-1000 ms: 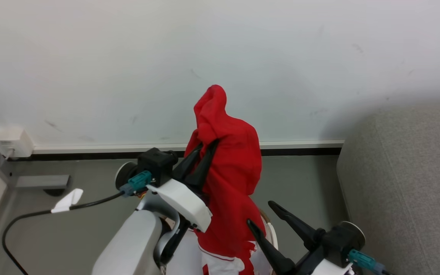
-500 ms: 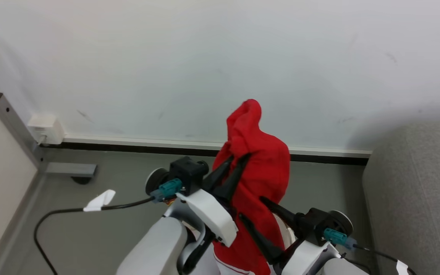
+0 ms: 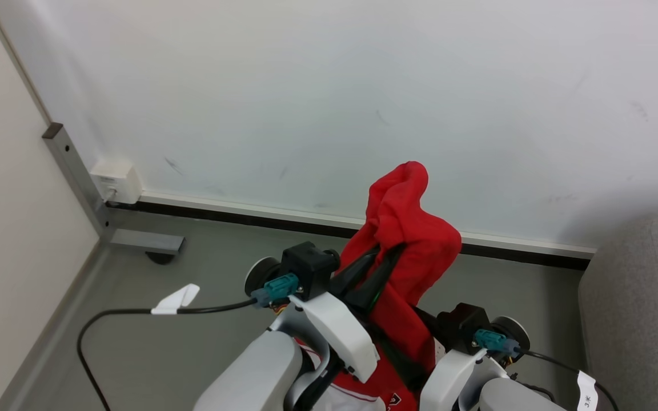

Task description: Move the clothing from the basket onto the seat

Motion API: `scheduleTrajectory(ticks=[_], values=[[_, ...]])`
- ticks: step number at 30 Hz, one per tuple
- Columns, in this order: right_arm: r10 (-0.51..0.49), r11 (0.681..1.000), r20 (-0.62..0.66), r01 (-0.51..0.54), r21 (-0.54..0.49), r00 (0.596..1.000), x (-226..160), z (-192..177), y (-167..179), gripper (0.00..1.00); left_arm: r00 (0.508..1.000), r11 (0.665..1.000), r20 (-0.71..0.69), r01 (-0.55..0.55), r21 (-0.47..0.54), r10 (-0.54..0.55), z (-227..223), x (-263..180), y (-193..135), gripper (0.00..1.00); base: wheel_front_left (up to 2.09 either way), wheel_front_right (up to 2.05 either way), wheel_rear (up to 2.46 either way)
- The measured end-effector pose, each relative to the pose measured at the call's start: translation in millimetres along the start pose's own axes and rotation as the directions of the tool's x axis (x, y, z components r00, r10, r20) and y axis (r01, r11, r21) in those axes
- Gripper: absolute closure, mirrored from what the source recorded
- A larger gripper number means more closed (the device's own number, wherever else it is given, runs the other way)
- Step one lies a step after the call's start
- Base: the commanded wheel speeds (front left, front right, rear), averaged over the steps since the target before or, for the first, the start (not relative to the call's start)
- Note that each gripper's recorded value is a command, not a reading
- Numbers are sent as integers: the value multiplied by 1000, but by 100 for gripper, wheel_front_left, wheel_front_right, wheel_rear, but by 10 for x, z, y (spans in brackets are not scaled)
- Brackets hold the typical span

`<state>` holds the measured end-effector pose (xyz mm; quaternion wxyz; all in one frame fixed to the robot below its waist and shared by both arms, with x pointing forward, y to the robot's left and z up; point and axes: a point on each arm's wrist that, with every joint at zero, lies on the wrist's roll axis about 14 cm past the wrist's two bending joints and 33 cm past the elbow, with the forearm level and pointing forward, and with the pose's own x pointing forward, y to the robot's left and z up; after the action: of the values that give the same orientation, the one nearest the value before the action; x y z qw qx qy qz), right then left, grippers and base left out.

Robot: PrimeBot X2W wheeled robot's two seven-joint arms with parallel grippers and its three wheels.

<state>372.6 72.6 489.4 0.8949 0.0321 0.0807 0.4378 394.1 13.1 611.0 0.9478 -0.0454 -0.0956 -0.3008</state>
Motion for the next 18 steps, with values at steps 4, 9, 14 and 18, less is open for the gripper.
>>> scheduleTrajectory(ticks=[4,9,14,18], values=[[-4,1000,1,4,3,1000,15,12,-3,100,1000,1000,0,-20,-5,20,2,-20,37,100,0,0,0],[-45,999,36,44,25,998,3,115,-132,100,999,999,0,-49,-6,49,-7,-37,126,100,0,0,0],[-112,993,97,107,56,989,-80,262,-340,100,997,997,-14,-75,-4,75,-74,-62,217,100,0,0,0],[-178,980,170,160,119,969,-201,407,-495,100,994,995,-50,-99,-11,99,-235,-121,283,100,0,0,0]])
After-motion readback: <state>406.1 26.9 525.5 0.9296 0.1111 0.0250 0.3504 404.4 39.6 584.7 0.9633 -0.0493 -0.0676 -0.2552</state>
